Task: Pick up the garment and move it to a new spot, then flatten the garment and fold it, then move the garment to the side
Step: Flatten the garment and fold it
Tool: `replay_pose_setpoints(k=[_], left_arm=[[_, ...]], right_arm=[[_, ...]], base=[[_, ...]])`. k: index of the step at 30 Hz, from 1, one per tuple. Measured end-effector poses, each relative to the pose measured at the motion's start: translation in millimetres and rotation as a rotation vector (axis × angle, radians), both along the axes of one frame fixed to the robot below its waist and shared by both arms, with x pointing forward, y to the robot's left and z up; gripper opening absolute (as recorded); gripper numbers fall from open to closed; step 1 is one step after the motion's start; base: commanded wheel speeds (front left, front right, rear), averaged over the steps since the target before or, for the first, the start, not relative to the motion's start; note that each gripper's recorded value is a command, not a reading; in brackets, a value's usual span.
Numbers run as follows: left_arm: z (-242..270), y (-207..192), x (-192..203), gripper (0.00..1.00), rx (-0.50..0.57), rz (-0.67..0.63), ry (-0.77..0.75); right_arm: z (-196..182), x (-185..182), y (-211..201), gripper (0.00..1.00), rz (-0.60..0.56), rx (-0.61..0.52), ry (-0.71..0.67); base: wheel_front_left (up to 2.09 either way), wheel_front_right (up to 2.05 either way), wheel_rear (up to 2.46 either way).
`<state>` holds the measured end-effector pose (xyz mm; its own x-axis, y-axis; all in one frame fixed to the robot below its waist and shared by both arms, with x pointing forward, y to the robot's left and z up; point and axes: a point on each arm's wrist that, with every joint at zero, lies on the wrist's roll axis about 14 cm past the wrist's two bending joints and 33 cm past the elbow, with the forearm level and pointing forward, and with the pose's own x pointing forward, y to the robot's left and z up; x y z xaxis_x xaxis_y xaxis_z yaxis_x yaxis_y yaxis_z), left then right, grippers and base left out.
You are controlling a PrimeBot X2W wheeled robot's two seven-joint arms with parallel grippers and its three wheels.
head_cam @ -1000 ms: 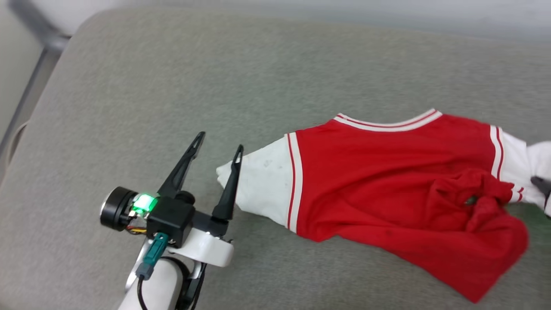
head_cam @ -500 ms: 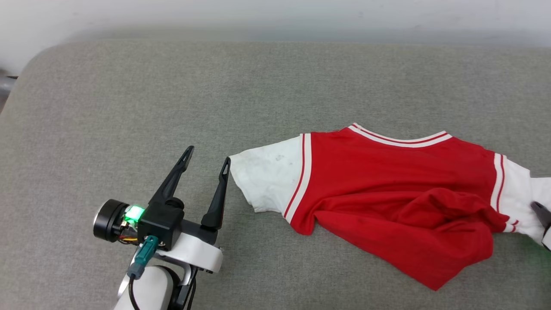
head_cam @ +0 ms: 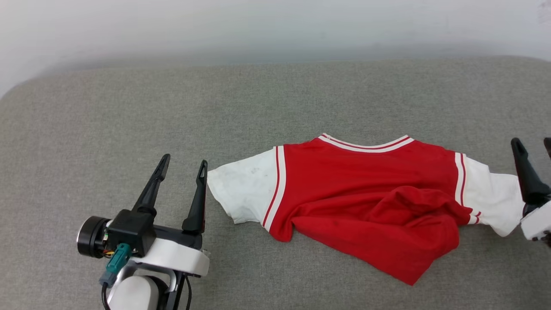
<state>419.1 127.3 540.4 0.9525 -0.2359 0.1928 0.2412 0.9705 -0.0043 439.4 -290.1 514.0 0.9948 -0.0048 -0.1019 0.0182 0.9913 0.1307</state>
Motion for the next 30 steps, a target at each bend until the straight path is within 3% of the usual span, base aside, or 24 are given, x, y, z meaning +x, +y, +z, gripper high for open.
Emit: replay_pose_setpoints(k=[5, 9, 15, 20, 25, 30], left_arm=[[-0.5, -2.4, -7.8, 1.00, -0.020, 0.010, 0.004], [-8.7, -6.4, -10.3, 1.00, -0.023, 0.000, 0.028], [-34.1, -12.0, 5.7, 1.00, 0.067, -0.078, 0.100], [-71.4, -12.0, 38.5, 1.00, 0.206, -0.146, 0.331], [-106.8, -9.6, 60.3, 1.00, 0.268, -0.198, 0.649], [-114.6, -15.3, 73.5, 1.00, 0.325, -0.278, 0.840]], right_arm=[[12.9, -19.7, 13.5, 1.00, -0.022, 0.046, -0.138], [10.4, -28.8, 28.9, 1.00, -0.037, 0.089, -0.173], [11.0, -26.8, 39.7, 1.00, -0.039, 0.094, -0.184], [10.0, -23.3, 35.8, 1.00, -0.061, 0.092, -0.180], [0.7, -22.8, 28.8, 1.00, -0.096, 0.094, -0.158], [-14.9, -21.1, 33.1, 1.00, -0.092, 0.090, -0.115]], base=[[0.00, 0.00, 0.00], [0.00, 0.00, 0.00], [0.00, 0.00, 0.00], [0.00, 0.00, 0.00], [0.00, 0.00, 0.00], [0.00, 0.00, 0.00]])
